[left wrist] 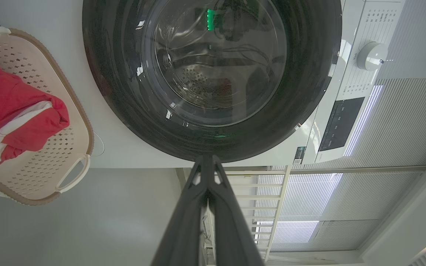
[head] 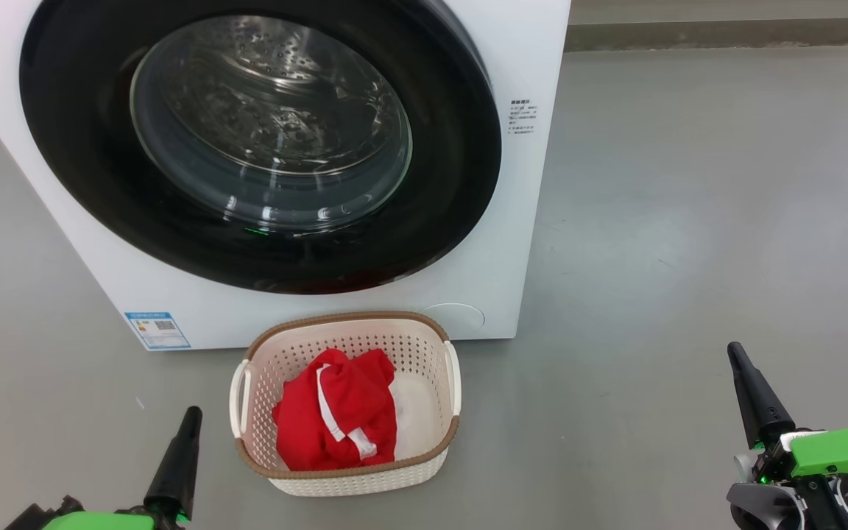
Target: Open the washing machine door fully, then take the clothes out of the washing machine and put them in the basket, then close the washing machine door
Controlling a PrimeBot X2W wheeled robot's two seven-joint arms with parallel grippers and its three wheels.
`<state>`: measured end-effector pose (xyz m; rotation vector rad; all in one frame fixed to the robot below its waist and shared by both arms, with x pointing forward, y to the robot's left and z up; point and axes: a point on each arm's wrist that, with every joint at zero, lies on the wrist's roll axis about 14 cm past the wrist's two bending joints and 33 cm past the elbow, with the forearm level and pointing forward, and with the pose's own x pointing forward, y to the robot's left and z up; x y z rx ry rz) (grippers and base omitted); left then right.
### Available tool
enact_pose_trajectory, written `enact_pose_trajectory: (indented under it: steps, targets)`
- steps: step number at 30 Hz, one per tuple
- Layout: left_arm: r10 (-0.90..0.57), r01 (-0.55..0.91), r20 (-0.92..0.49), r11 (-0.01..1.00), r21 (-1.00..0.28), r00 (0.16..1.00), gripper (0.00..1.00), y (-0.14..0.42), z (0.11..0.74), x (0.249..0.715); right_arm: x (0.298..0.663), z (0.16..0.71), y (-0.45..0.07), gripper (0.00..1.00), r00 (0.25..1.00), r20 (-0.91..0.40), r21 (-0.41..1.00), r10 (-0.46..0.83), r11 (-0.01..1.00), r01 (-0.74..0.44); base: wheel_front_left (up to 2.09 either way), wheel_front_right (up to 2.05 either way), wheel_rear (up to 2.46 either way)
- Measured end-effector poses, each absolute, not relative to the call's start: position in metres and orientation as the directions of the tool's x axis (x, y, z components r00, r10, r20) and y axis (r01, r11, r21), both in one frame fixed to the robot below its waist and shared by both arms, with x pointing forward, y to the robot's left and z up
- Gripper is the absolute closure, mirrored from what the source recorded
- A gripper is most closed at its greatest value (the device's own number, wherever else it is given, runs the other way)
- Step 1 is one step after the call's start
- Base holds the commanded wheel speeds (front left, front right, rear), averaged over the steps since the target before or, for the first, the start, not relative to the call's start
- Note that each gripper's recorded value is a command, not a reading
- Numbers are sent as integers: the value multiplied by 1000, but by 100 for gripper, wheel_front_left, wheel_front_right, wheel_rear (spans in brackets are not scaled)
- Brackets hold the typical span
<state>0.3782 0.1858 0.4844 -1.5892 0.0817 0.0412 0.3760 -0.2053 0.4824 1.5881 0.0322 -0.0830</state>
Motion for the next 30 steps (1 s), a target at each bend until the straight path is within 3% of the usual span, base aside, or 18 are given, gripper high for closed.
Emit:
enact_pose_trajectory:
  steps: [30]
  targets:
    - [-28, -78, -77, -23, -997, 997, 100, 185, 484, 378, 376, 482, -205, 100, 997, -73, 997, -32, -19, 73, 0, 0, 0]
